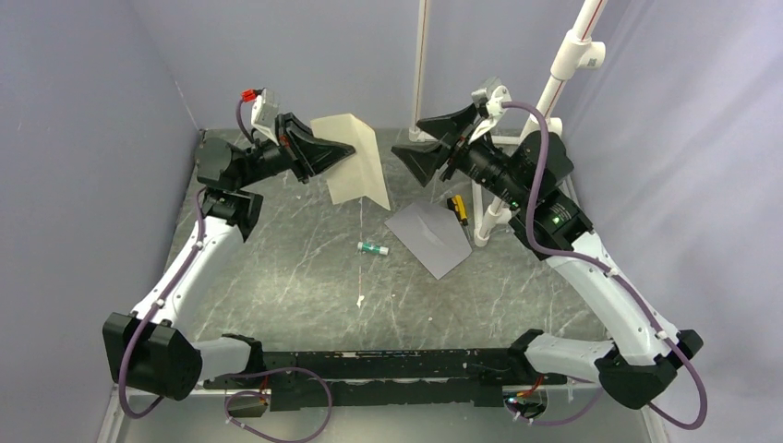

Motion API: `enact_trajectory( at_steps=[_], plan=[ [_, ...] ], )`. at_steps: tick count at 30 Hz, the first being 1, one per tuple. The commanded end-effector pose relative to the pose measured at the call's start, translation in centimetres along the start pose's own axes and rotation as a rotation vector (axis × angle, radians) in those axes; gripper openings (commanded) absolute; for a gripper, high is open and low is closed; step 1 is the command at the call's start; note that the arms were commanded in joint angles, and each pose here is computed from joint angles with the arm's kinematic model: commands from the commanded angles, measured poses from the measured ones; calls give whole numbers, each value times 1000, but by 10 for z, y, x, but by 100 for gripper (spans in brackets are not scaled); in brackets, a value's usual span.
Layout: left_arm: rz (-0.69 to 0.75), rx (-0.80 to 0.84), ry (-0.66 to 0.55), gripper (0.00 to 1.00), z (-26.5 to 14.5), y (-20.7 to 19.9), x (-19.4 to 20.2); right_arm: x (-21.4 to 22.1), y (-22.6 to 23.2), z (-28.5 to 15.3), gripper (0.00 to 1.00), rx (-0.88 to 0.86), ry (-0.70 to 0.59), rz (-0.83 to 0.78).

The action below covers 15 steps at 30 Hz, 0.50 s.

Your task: Place the letter into the envelope and seal it

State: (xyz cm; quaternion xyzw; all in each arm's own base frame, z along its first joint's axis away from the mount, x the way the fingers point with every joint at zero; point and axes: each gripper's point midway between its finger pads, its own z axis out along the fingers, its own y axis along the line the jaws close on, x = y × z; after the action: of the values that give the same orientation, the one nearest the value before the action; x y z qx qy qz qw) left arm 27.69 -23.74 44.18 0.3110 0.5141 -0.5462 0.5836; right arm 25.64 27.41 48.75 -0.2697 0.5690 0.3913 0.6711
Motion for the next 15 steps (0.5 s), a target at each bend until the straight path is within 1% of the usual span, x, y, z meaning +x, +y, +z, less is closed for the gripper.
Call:
enact_trajectory(
  at_steps=[1, 4, 7, 9, 12, 15],
  plan=[
    [74, 111, -53, 2, 6, -22, -23, 7, -1, 10, 75, -32, 41, 37],
    [87, 162, -71, 3, 11, -26, -26, 32, 10, 17, 71, -140, 142, 56],
    [67, 192, -85, 2, 15, -27, -26, 44, 33, 18, 70, -312, 219, 70],
    [61, 208, -83, 2, 15, -29, -25, 53, 43, 17, 71, -391, 271, 87],
    [65, 216, -71, 2, 17, -31, -25, 60, 50, 16, 71, -444, 299, 107],
    [64, 228, -62, 2, 18, -36, -24, 59, 52, 18, 68, -462, 287, 108]
  ],
)
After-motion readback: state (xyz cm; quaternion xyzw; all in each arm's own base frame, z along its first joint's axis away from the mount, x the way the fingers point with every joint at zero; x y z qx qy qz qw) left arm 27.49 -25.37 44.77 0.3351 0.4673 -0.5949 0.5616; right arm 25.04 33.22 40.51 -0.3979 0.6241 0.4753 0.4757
